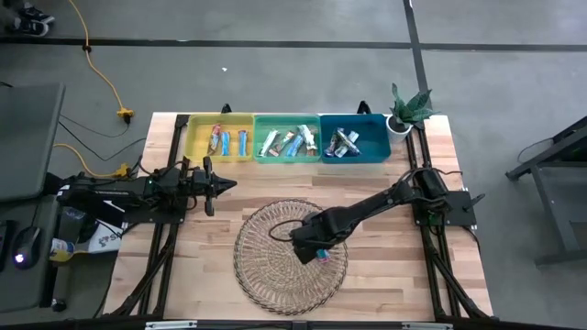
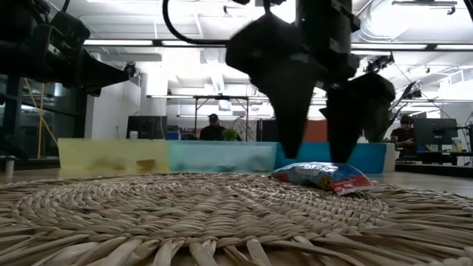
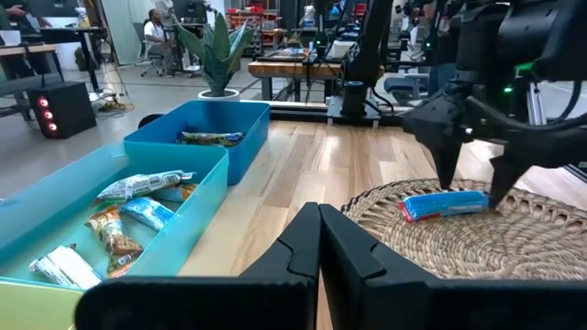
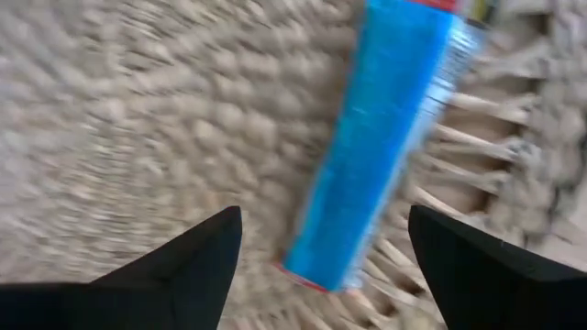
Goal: Pick and place Granola Bars by type
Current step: Put the red granola bar into the yellow bin
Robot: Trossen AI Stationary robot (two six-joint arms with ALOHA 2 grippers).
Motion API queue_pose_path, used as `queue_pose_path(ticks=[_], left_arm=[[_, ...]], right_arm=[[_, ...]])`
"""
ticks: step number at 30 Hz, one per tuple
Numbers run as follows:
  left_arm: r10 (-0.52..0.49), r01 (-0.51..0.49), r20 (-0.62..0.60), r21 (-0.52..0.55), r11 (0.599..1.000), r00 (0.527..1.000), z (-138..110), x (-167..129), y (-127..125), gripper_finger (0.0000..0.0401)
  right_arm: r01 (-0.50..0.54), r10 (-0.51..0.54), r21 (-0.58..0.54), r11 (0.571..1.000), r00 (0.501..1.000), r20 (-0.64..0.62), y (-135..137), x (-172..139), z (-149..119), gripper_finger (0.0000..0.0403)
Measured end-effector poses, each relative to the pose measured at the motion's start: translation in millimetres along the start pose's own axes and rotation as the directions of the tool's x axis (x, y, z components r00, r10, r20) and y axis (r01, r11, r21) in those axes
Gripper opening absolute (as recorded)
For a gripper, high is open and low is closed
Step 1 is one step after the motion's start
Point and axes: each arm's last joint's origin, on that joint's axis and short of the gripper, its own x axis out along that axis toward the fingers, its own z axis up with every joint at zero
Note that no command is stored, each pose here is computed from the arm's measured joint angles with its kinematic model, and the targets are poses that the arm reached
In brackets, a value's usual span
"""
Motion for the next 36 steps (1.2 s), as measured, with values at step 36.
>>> queue_pose_path(ticks=[36], left_arm=[[0.000, 0.000, 0.000, 0.000, 1.000, 1.000, 0.0, 0.0, 0.0, 0.0000]], right_arm=[[0.017, -0.019, 0.054, 0.998, 0.999, 0.038, -13.7, 23.1, 7.6, 0.0294]])
